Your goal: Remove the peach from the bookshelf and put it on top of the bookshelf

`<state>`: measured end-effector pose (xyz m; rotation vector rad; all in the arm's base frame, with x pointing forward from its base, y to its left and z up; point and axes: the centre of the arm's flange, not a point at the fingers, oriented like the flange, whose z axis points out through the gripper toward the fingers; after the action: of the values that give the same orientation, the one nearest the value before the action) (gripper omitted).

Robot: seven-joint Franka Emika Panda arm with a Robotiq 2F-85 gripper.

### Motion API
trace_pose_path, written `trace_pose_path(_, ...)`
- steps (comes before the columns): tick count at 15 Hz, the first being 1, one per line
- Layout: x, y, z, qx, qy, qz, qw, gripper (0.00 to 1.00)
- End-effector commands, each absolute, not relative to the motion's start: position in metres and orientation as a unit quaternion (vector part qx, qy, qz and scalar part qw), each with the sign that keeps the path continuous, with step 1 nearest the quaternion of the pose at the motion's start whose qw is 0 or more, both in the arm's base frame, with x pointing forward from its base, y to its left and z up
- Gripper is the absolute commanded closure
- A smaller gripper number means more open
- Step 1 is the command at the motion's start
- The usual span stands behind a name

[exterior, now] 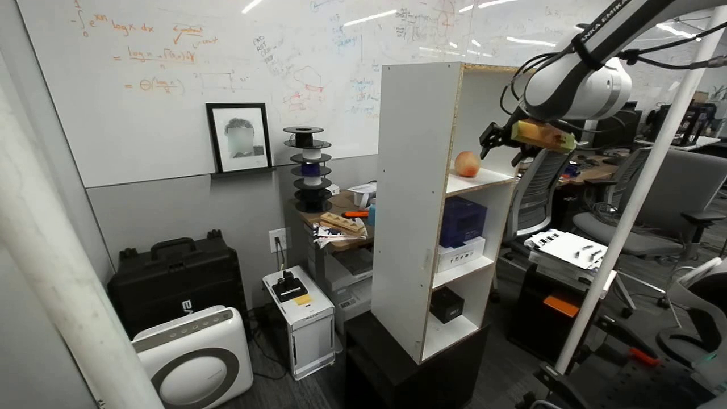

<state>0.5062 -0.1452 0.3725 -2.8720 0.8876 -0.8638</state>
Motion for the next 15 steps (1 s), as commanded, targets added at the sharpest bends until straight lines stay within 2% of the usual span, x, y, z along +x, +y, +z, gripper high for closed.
trace_pose_path(1, 0.537, -0.137, 0.369, -0.902, 0.304, -0.307, 0.013, 0.00)
trace_pose_path(15, 0.585, -0.103, 0.358, -0.879, 0.335, -0.336, 0.040, 0.00)
